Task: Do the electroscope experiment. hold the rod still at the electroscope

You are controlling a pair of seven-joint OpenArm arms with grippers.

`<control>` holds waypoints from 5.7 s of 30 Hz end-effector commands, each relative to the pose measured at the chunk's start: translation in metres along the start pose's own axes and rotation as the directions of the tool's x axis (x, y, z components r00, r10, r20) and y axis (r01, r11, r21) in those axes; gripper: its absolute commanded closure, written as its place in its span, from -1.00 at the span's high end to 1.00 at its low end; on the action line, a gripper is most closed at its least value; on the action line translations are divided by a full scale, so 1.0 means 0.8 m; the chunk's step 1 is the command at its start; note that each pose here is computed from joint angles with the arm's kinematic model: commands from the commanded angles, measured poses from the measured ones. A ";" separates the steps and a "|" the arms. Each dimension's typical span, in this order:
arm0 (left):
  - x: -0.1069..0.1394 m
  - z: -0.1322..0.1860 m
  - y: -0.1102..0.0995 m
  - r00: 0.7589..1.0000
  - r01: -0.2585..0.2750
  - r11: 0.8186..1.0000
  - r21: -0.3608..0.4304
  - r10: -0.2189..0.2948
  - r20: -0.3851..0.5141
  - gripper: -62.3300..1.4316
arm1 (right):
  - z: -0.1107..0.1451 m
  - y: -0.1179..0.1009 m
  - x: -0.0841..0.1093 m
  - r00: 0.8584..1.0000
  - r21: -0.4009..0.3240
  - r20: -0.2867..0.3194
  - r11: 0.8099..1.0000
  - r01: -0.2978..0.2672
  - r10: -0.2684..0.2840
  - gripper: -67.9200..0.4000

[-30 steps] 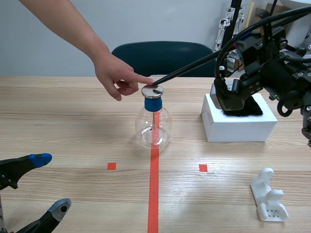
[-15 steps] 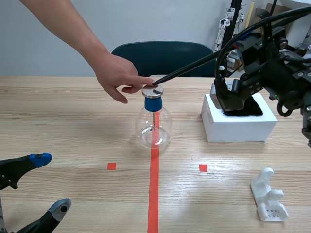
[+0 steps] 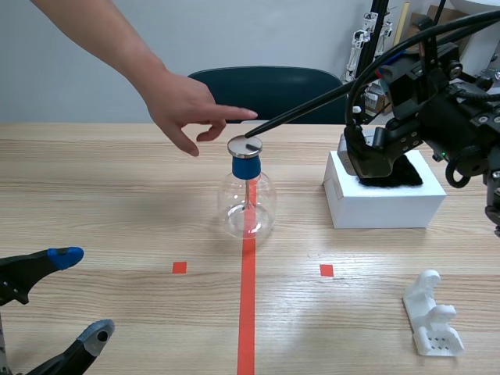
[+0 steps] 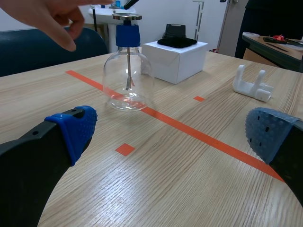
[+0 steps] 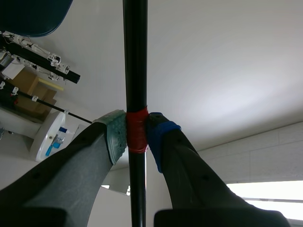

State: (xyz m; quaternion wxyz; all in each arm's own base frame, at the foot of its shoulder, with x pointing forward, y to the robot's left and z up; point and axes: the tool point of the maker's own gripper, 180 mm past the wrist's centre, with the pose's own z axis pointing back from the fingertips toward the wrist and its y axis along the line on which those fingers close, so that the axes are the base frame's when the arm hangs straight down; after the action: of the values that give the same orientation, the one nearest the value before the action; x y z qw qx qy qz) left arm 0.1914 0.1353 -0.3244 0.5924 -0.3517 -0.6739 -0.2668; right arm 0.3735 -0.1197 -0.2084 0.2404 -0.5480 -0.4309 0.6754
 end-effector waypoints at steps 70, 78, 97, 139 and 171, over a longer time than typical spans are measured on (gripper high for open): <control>0.010 -0.001 0.006 1.000 0.015 1.000 0.001 -0.015 0.022 1.00 | 0.151 -0.089 -0.008 0.882 -0.079 -0.131 0.891 0.447 -0.454 -0.87; 0.010 -0.001 0.006 1.000 0.015 1.000 0.001 -0.015 0.022 1.00 | 0.190 -0.082 0.019 0.779 -0.091 -0.136 0.790 0.606 -0.612 -0.87; 0.010 -0.001 0.006 1.000 0.015 1.000 0.001 -0.015 0.022 1.00 | 0.239 0.004 0.077 0.637 0.160 -0.197 0.617 0.771 -0.745 -0.87; 0.010 -0.001 0.006 1.000 0.015 1.000 0.001 -0.015 0.023 1.00 | 0.245 0.012 0.095 0.625 0.198 -0.138 0.597 0.777 -0.768 -0.87; 0.010 -0.001 0.007 1.000 0.015 1.000 0.001 -0.015 0.023 1.00 | 0.245 0.012 0.095 0.626 0.198 -0.138 0.598 0.777 -0.768 -0.87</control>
State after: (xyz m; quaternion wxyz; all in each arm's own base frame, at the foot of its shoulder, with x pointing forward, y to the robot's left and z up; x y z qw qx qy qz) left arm 0.1914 0.1353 -0.3244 0.5924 -0.3518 -0.6738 -0.2670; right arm 0.1589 -0.1302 -0.2673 0.5979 -0.2792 -0.5156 0.5466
